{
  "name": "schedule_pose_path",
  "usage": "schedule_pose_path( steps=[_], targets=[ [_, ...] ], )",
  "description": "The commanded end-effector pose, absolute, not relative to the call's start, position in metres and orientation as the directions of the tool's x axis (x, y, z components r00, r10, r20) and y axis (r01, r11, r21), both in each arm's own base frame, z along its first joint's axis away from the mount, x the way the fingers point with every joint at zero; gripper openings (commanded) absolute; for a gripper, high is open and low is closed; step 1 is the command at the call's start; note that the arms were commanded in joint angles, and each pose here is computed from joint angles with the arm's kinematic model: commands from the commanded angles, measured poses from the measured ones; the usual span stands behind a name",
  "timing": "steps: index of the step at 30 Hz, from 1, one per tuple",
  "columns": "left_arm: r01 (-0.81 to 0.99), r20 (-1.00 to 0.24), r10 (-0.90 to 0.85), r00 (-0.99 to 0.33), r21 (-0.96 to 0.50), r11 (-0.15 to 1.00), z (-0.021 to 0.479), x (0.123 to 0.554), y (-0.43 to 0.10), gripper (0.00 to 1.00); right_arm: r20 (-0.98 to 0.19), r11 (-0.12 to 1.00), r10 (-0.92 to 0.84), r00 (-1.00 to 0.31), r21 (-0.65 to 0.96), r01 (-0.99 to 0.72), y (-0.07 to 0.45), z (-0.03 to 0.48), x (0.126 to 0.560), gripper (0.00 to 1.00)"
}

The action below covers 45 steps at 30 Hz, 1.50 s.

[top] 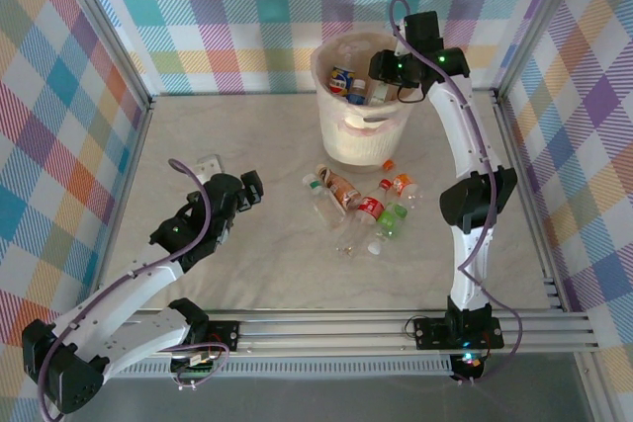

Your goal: Put the plastic bottles in the bin

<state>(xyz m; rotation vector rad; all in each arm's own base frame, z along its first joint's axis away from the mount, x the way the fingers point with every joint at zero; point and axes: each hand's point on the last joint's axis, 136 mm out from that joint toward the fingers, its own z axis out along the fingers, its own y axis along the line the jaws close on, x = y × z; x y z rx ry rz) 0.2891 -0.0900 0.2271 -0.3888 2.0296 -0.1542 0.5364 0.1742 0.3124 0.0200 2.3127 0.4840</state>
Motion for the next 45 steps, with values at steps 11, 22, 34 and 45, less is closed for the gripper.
schedule_pose_path(
  steps=[11,22,34,45],
  targets=[
    [-0.259,-0.842,-0.347,-0.414,-0.257,0.931,0.22,0.278,-0.073,1.0,-0.735,0.928,0.074,-0.674,0.299,-0.224,0.176,0.376,0.47,0.65],
    [-0.269,-0.844,-0.362,-0.396,-0.27,0.924,0.22,0.277,-0.071,1.0,-0.723,0.941,0.124,-0.68,0.303,-0.151,0.145,0.352,0.394,0.81],
    [-0.293,-0.855,-0.377,-0.357,-0.281,0.914,0.216,0.283,-0.068,1.0,-0.479,0.934,0.255,-0.84,0.346,0.087,0.108,0.215,0.287,0.98],
    [-0.325,-0.843,-0.4,-0.36,-0.288,0.901,0.204,0.289,-0.07,1.0,-0.243,0.892,0.347,-0.906,0.384,0.238,0.118,0.111,0.262,1.0]
  ],
)
